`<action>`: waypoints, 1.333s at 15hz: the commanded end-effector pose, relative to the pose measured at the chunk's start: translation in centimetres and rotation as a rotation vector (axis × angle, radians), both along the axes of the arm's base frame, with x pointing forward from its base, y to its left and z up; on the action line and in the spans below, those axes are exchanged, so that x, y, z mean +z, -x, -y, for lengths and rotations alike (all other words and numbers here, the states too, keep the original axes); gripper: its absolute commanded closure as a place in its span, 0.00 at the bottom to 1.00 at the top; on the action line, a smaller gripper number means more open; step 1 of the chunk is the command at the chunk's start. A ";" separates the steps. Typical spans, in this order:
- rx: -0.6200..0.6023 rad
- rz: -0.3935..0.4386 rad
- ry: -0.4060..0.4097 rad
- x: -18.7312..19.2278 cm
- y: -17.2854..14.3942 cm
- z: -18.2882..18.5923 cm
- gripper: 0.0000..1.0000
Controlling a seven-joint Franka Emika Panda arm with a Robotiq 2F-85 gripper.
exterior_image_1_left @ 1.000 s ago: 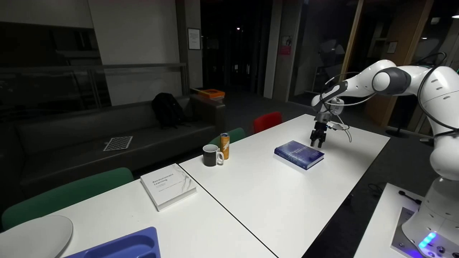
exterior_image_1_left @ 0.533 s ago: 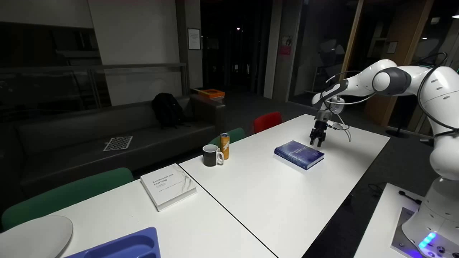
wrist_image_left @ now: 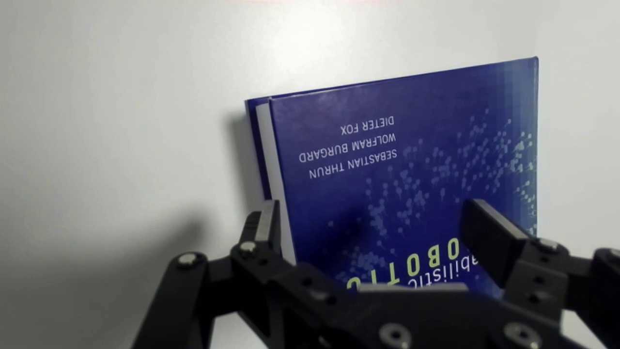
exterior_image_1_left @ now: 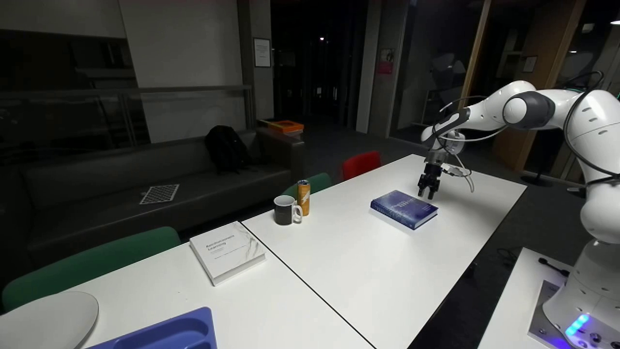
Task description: Push the blue book to the right then open the book.
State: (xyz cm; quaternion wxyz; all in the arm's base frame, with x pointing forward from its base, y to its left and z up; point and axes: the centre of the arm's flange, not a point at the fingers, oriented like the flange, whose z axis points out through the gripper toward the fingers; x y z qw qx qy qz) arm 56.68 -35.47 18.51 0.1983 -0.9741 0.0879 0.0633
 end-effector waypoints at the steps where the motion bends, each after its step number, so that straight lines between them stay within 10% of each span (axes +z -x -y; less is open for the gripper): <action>1: 0.010 0.008 -0.050 0.1 -0.6 0.4 0.00; 20: 0.019 0.003 -0.040 -1.2 -0.8 -0.2 0.00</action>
